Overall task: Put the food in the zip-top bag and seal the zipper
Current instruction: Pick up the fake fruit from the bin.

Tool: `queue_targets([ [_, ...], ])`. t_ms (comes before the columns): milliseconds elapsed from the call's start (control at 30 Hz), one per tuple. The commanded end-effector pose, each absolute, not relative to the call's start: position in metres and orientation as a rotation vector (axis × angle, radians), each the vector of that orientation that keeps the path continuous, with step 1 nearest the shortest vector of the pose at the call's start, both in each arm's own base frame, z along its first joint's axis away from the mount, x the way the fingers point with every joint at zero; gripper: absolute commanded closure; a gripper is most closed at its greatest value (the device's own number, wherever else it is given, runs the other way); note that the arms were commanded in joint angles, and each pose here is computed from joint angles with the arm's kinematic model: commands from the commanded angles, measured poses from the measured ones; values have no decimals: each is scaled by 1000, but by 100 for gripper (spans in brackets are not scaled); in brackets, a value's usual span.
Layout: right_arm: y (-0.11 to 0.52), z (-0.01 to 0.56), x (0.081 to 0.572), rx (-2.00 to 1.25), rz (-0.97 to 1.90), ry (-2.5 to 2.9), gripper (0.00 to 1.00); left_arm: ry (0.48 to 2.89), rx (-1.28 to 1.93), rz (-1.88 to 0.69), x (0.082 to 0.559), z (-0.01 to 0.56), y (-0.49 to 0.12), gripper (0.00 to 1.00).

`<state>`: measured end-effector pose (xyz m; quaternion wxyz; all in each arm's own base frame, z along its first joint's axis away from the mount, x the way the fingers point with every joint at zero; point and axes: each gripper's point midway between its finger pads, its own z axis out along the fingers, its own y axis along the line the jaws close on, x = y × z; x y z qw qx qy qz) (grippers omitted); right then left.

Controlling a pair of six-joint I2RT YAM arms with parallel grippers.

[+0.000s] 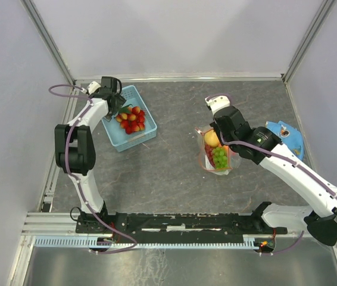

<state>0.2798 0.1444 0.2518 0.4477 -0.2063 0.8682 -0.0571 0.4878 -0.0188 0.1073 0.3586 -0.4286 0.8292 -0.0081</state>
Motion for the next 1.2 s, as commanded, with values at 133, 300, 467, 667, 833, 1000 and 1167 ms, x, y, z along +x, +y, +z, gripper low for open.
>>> queue_targets([
  [133,151,262,287,-485,-95,2086,98,2169,-1177,-13,512,74,-18,20],
  [300,153,261,288,-484,-90,2084,98,2267,-1146,-36,508,47,-28,22],
  [467,153,258,289,-487,-96,2086,98,2336,-1094,-59,501,32,-36,28],
  [667,154,260,290,-484,-89,2078,98,2403,-996,-157,493,25,-51,51],
  [833,155,262,289,-479,-78,2074,98,2419,-914,-218,497,35,-59,77],
  [1000,155,265,288,-471,-60,2066,97,2364,-831,-281,503,67,-64,97],
  [1167,156,268,287,-466,-43,2059,97,2292,-754,-313,503,106,-64,97],
])
